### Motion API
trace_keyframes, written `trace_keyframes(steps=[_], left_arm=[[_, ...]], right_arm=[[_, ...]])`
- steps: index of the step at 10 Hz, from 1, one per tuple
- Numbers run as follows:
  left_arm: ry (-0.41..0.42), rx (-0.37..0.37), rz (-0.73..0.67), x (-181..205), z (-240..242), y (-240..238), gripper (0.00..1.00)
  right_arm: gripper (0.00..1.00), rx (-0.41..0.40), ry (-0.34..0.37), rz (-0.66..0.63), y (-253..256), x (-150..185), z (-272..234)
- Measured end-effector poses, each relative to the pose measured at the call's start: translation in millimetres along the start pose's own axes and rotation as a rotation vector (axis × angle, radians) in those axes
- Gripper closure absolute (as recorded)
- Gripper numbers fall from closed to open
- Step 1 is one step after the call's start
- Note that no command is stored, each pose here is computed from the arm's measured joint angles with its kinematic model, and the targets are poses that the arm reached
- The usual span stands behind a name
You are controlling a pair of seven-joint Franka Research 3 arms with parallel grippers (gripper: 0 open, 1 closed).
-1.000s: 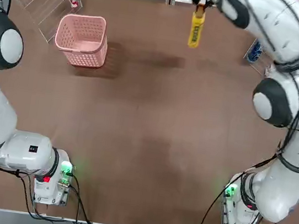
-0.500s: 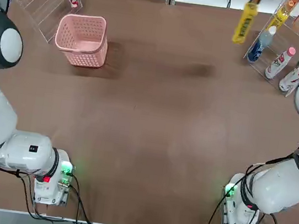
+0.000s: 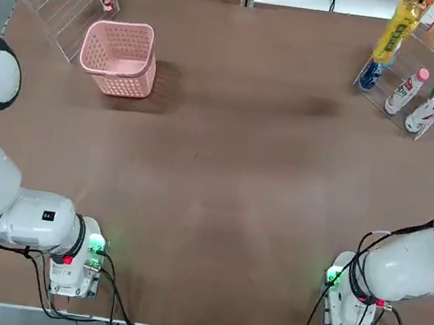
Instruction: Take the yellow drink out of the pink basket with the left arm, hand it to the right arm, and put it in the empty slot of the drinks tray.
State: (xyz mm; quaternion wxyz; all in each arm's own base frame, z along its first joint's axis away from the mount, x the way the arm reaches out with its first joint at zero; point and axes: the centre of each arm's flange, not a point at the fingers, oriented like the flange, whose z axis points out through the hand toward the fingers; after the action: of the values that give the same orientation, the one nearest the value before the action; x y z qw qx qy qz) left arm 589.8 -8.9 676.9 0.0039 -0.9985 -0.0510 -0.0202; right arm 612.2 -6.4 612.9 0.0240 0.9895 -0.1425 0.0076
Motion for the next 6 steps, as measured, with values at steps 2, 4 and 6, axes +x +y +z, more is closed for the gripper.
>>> trace_keyframes(steps=[2, 4, 6], left_arm=[[-0.011, -0.007, -0.011, -1.3, 0.4, -8.6, 0.0], [-0.022, -0.007, -0.013, -1.8, 2.6, -11.0, 0.0], [-0.023, -0.007, -0.013, -3.7, 0.7, -11.5, 0.0]], right_arm=[[0.66, 0.002, 0.012, 0.062, 37.6, 9.3, -3.1], [0.66, 0.007, 0.031, 0.105, 63.3, 13.8, -12.7], [0.66, 0.02, 0.037, 0.152, 89.8, 17.7, -16.9]])
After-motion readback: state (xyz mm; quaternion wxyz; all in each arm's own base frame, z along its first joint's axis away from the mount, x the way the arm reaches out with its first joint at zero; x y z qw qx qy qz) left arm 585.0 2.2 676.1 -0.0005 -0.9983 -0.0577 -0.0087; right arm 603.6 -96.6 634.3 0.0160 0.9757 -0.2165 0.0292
